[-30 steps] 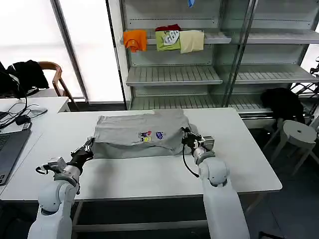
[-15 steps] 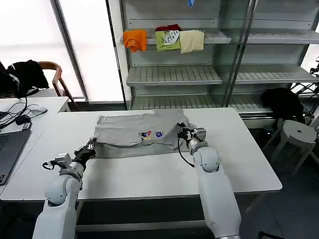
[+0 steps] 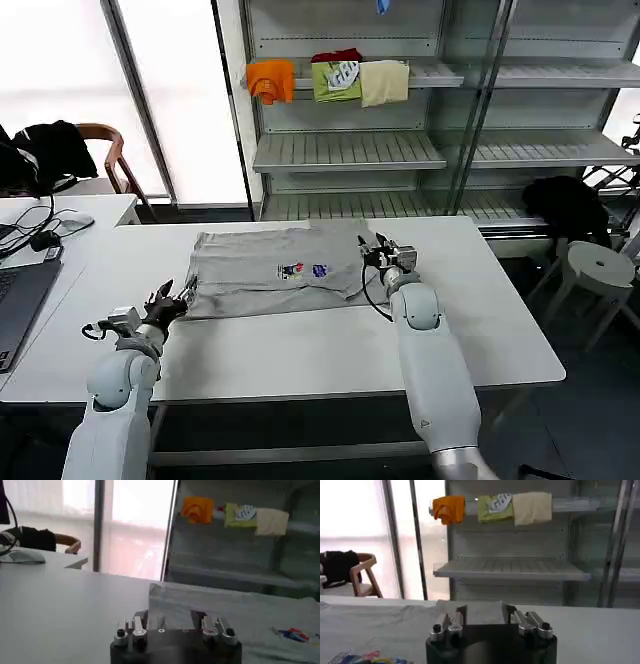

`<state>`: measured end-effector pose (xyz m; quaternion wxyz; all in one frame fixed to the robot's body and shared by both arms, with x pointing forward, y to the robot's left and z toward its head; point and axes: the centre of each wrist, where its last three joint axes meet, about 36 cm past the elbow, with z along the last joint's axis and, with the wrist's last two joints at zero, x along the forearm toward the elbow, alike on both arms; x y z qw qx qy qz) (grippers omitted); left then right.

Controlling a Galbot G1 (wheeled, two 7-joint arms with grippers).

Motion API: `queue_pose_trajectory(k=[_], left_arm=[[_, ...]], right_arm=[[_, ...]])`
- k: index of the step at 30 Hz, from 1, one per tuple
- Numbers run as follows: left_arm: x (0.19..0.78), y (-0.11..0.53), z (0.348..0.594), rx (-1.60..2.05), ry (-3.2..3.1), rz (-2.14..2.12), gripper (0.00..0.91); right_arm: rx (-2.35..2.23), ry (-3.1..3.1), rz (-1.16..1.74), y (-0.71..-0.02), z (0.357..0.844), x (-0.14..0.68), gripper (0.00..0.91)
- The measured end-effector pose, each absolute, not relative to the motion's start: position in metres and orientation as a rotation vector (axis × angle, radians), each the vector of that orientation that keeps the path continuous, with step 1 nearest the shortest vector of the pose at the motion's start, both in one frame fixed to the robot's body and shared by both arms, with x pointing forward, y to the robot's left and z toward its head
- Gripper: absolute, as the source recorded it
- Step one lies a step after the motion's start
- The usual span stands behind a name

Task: Fold and organize the clothes.

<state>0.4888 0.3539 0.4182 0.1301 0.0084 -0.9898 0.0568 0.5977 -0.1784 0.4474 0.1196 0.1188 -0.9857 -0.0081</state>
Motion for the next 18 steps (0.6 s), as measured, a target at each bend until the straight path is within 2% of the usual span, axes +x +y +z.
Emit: queue_pose_trajectory(k=[12,18], left_arm=[[0.464,0.348,0.414,0.015,-2.81,0.043,0.907],[0.461,0.348,0.413,0.02,-2.788,0.025,0.907]], right_arm=[[0.248,-2.808,0.039,-0.23,0.431,0.529,0.907],[0.259,-2.781,0.048,-0.231,0.427,0.514,0.836]])
